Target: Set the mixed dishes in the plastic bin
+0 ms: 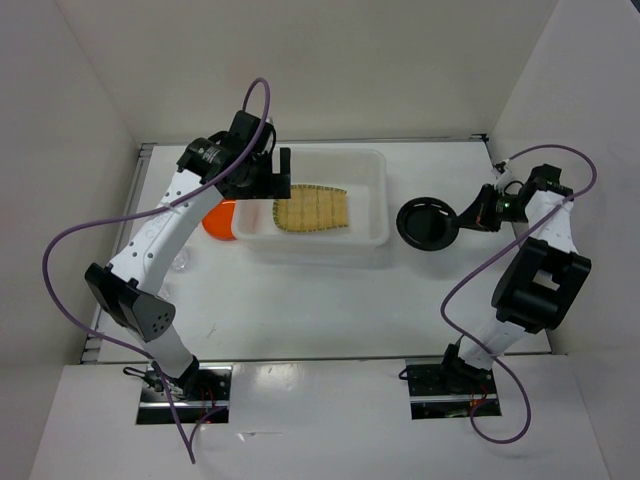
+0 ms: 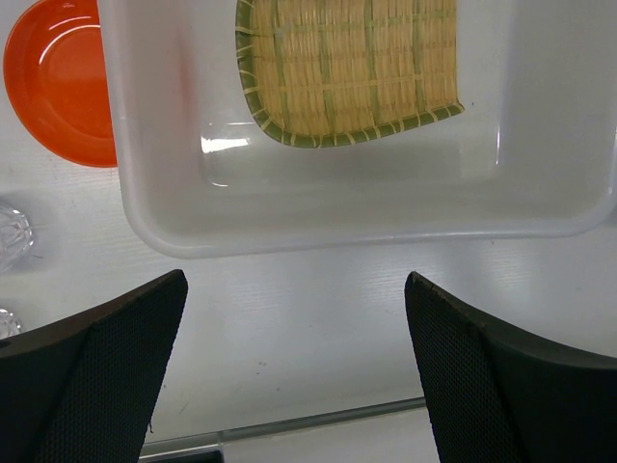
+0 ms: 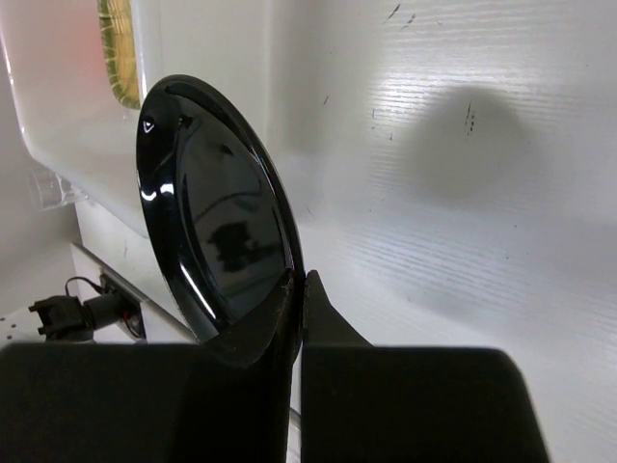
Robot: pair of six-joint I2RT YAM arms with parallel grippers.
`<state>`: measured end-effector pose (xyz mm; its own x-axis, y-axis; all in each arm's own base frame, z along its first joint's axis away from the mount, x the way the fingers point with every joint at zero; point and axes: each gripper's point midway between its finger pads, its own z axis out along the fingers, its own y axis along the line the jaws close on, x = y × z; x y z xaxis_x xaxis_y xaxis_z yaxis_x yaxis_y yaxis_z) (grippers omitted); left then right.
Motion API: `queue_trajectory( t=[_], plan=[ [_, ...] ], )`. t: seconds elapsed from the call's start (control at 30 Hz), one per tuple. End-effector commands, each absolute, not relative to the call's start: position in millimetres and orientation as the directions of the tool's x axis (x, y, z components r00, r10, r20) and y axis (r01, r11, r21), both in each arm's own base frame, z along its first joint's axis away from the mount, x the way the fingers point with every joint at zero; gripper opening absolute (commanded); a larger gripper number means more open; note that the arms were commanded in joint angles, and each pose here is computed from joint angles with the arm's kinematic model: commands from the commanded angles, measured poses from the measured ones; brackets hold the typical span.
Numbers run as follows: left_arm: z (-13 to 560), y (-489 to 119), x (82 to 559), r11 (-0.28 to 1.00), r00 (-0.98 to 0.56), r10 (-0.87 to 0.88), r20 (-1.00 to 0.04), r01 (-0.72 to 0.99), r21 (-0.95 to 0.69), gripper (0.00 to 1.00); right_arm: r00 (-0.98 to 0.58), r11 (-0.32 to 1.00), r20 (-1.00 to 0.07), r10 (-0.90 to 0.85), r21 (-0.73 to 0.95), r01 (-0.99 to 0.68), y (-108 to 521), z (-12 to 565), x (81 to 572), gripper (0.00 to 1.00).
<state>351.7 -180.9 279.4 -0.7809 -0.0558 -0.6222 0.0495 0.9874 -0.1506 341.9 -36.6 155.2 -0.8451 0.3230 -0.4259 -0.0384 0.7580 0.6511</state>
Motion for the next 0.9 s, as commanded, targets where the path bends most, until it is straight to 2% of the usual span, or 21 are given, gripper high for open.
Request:
queue_trajectory(
  t=[0.0,0.13,0.37,0.87],
  plan=[
    [284.4,-183.5,354.5,0.985,-0.772,-0.045,-0.634,0.072,-0.157,1.0,-0.816,0.758,-0.476,0.329,0.648,-0.072,-36.4,183.6,347.3,0.0],
    [284.4,-183.5,354.5,0.985,-0.772,-0.045,-0.634,0.072,-0.157,1.0,-0.825,0.705,-0.47,0.313,0.697,-0.13,-23.3,200.3,351.5,0.0],
    [291.1,-181.5,349.5,0.983,-0.764,-0.068,-0.642,0.06,-0.176,1.0,-0.809,0.682,-0.571,0.142,0.649,-0.338,41.3,241.6,393.5,0.0],
    [286.4,-155.6,338.0,0.99,-0.781,-0.103,-0.616,-0.022,-0.137,1.0,-0.724,0.615,-0.684,-0.096,0.531,-0.583,148.5,242.1,465.3,0.0]
  ],
)
